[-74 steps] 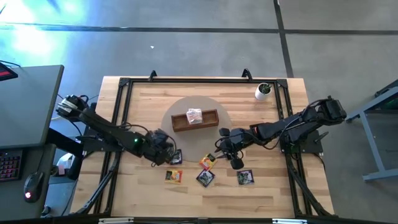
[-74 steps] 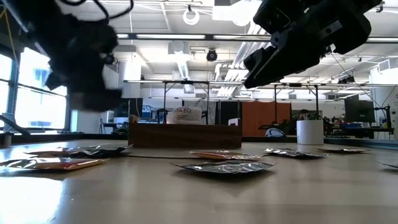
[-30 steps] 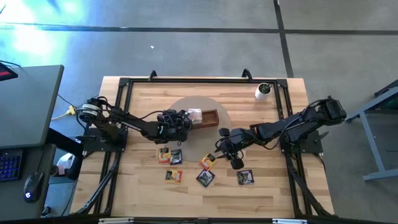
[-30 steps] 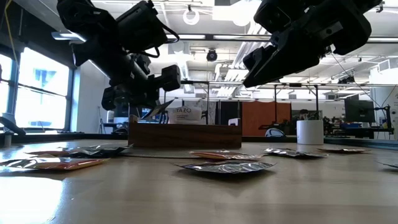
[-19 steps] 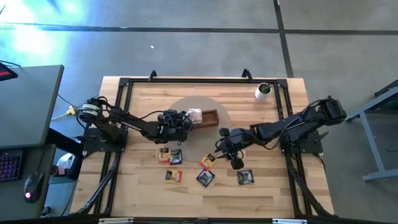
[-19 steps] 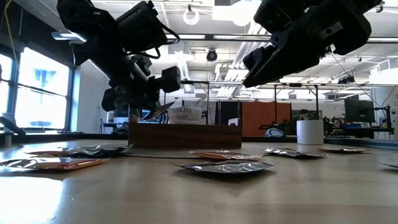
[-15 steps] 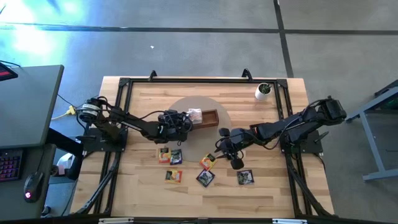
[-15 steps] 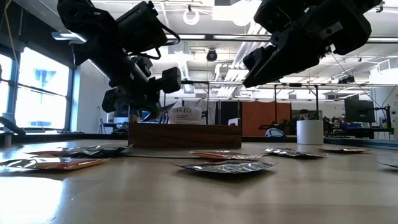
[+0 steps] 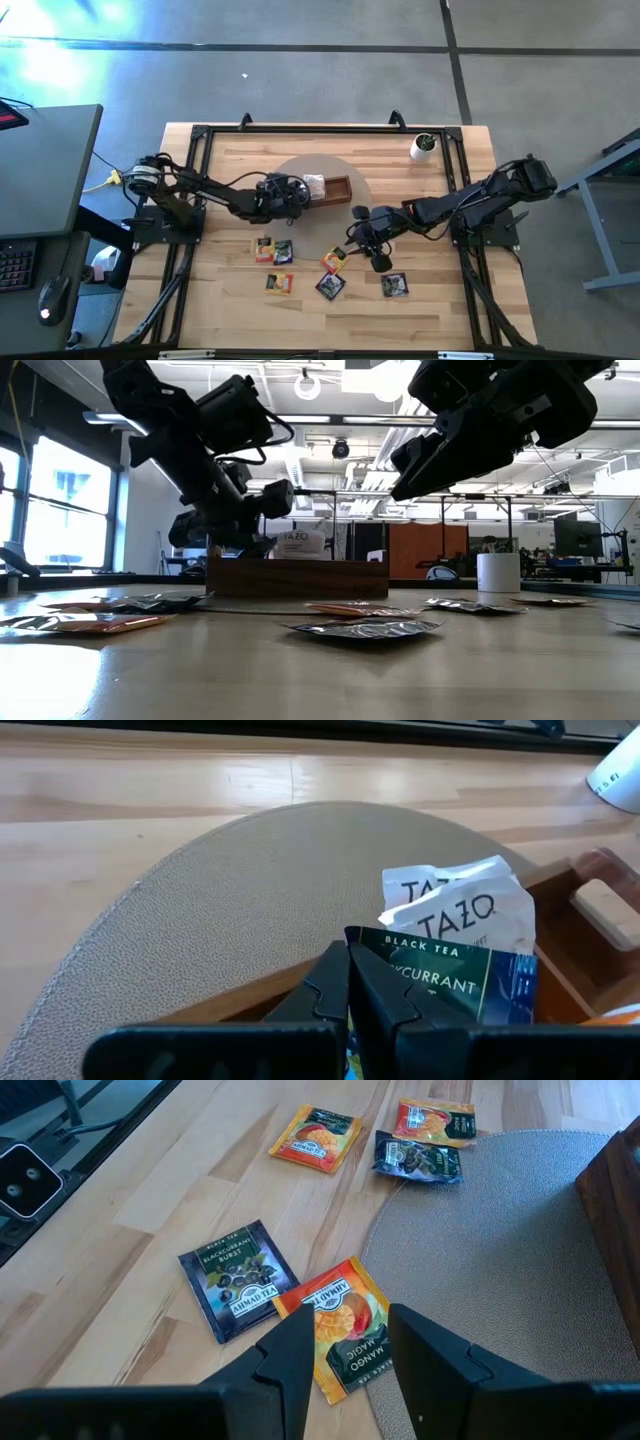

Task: Pick & Place Tea
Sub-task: Put the purple tea bag into the left section of the wooden organizer

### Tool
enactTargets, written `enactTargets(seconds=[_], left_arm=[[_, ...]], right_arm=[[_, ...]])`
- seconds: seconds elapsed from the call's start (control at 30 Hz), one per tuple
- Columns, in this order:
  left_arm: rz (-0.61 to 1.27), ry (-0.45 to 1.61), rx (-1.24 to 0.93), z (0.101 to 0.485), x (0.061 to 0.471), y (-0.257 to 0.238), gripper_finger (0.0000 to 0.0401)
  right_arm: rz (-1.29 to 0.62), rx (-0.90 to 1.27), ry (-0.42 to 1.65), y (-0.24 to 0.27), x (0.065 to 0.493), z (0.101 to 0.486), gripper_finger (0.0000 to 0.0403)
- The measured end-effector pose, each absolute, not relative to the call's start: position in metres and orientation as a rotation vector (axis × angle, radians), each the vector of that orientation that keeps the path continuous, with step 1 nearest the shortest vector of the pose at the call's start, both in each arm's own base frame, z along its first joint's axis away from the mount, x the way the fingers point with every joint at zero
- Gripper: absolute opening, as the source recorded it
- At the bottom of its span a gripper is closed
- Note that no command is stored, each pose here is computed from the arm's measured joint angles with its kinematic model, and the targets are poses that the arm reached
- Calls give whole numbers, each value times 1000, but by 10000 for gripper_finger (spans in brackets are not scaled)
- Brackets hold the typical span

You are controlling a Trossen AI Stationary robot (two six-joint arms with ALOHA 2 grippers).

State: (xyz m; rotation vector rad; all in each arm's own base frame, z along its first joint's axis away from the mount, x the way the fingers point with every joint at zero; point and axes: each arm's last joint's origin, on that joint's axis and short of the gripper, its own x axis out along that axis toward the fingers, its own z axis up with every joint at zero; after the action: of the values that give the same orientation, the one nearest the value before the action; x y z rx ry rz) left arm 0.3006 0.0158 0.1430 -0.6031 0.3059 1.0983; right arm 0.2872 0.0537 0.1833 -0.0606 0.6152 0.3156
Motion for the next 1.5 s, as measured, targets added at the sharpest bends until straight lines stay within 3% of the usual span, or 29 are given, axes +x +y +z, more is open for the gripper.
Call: enactTargets(seconds=[0.53, 0.97, 1.23, 1.5], left_arm=[[1055, 362, -586, 142, 301, 15, 4], [1081, 325, -566, 144, 301, 16, 133], [1116, 292, -541, 148, 303, 17, 138], [1122, 352, -372, 186, 326, 17, 138]], right_arm=[[315, -61, 615, 54, 287, 183, 126], [316, -61, 615, 54, 287, 183, 126], [316, -61, 615, 54, 287, 183, 126], [318, -68, 614, 54, 287, 183, 126]])
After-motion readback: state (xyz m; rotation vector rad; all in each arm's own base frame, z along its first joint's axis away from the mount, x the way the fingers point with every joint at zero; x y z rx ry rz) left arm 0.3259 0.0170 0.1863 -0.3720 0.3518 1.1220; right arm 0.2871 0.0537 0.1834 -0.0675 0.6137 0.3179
